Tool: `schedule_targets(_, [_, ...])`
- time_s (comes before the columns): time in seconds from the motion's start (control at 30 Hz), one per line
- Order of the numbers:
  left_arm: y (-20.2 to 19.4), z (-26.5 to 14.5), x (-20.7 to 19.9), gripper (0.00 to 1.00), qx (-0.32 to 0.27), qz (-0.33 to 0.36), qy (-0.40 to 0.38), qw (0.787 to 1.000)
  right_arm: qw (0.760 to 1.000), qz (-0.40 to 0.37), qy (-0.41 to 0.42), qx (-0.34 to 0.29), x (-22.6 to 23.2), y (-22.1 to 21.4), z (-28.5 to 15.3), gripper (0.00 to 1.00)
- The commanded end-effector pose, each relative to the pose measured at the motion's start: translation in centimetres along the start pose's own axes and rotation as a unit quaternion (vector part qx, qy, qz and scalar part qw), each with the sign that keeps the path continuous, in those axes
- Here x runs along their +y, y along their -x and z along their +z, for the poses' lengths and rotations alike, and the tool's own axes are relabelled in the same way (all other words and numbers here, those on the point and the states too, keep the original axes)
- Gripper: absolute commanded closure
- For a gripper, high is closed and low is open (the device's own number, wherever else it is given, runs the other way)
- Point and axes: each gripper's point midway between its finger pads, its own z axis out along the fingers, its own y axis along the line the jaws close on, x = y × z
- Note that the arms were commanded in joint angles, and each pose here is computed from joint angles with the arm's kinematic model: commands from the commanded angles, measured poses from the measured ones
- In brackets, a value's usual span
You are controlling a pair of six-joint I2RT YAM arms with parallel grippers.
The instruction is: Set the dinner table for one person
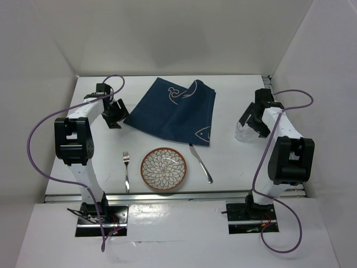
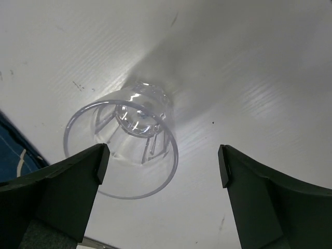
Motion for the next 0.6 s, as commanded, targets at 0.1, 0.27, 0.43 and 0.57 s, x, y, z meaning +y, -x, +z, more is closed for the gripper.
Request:
schedule_targets(0.1, [0.1, 1.1, 0.1, 0.18, 0.007, 0.0, 0.006, 1.0, 0.994, 0.014, 0.057, -0.088, 2.0, 5.9, -6.8, 0.0])
schedule_targets(0.27, [0.7, 3.3, 0.2, 0.18, 0.013, 0.002, 0.019, 1.0, 0.98, -0.018, 0.125, -0.155, 5.7, 8.1, -13.0, 0.0])
schedule_targets(0.43, [2.1, 4.7, -0.4, 0.27, 0.002, -0.005, 0.025, 1.0, 0.953, -0.118, 0.262, -0.097, 15.6, -0.3, -15.9, 0.12])
schedule_targets(0.57, [3.0, 5.5, -1.4, 0.81, 0.008, -0.01, 0.011, 1.0, 0.955, -0.128, 0.267, -0.017, 17.0, -6.8, -13.2, 0.28])
